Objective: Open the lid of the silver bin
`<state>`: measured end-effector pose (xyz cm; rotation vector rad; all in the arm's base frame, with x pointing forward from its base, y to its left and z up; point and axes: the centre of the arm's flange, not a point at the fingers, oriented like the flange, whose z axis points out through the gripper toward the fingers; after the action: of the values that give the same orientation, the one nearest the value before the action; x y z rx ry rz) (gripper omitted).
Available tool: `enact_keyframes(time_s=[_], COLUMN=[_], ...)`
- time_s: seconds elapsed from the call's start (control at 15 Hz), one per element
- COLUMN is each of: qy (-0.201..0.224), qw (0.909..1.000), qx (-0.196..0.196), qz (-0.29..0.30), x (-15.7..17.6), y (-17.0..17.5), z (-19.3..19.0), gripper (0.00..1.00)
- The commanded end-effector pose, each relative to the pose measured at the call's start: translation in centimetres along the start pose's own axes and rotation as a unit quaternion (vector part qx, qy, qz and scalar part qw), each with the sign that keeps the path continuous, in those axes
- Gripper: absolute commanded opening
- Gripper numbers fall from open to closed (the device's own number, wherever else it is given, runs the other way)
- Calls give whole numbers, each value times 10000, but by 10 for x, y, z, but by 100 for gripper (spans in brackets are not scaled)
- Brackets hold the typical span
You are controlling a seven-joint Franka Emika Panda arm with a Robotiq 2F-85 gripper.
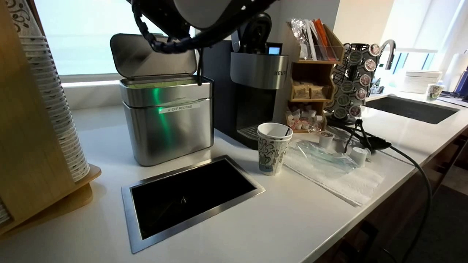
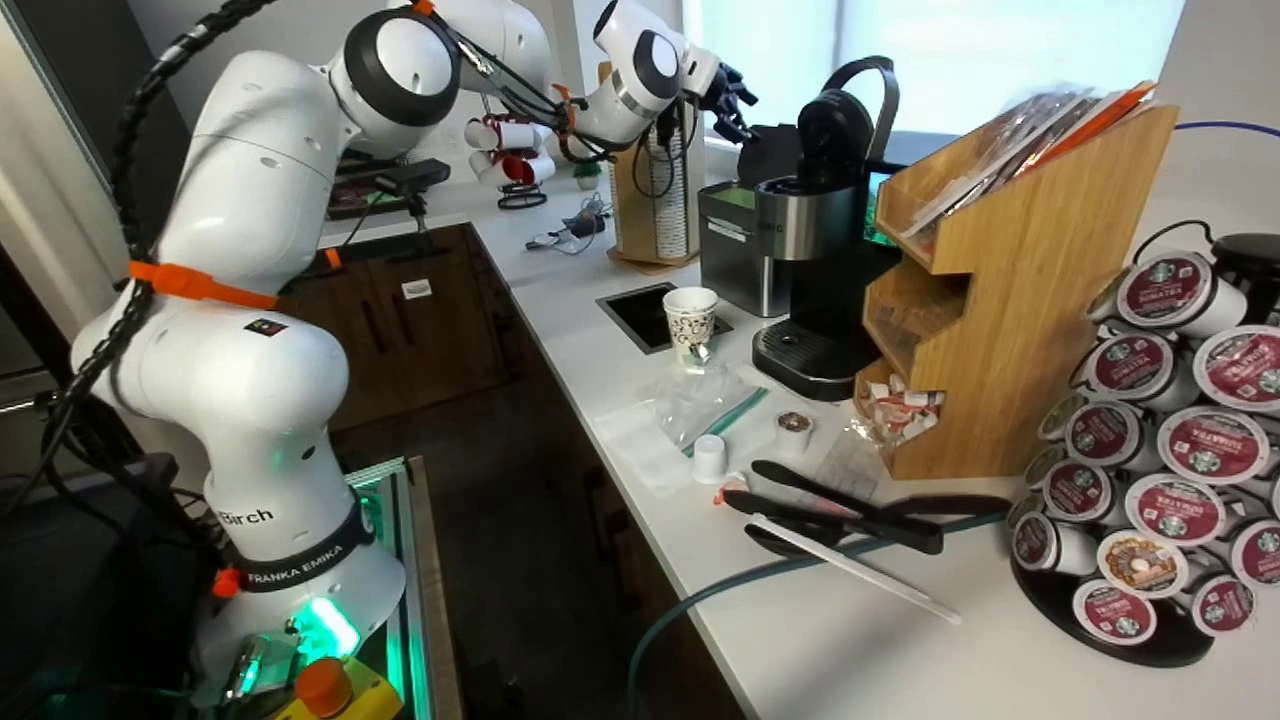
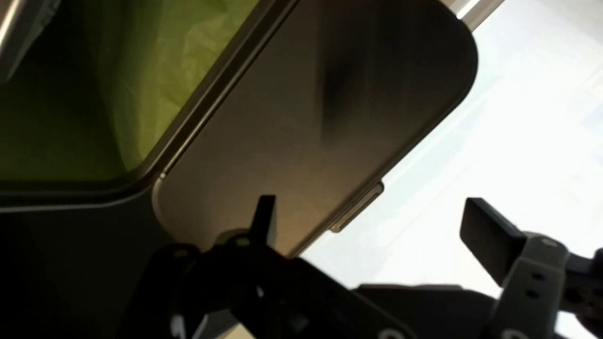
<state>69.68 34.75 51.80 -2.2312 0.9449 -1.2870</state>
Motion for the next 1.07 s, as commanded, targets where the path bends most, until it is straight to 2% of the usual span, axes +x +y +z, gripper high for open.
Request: enact_keyframes(time_s=[0.0,0.27,0.4,0.53,0.6,0.67,0.73,0.87,1.0], qy=[320,569,660,818,896,791,877,916,844], qw=[9944,9716,9633,9599,9619,9612,9610,9618,9554], qx=[348,1395,1688,1832,1859,1837,1870,1866,1943], qz=[-944,-1825,-1980,-1958,-1792,-1898,-1839,-1779,-2057], x=[-15,-15,-6,11,21,51,59,61,51], y=[58,88,106,116,120,69,74,77,72], z=[-55,-74,-88,-107,-117,-79,-88,-95,-100], gripper=[100,100,100,100,100,100,100,100,100])
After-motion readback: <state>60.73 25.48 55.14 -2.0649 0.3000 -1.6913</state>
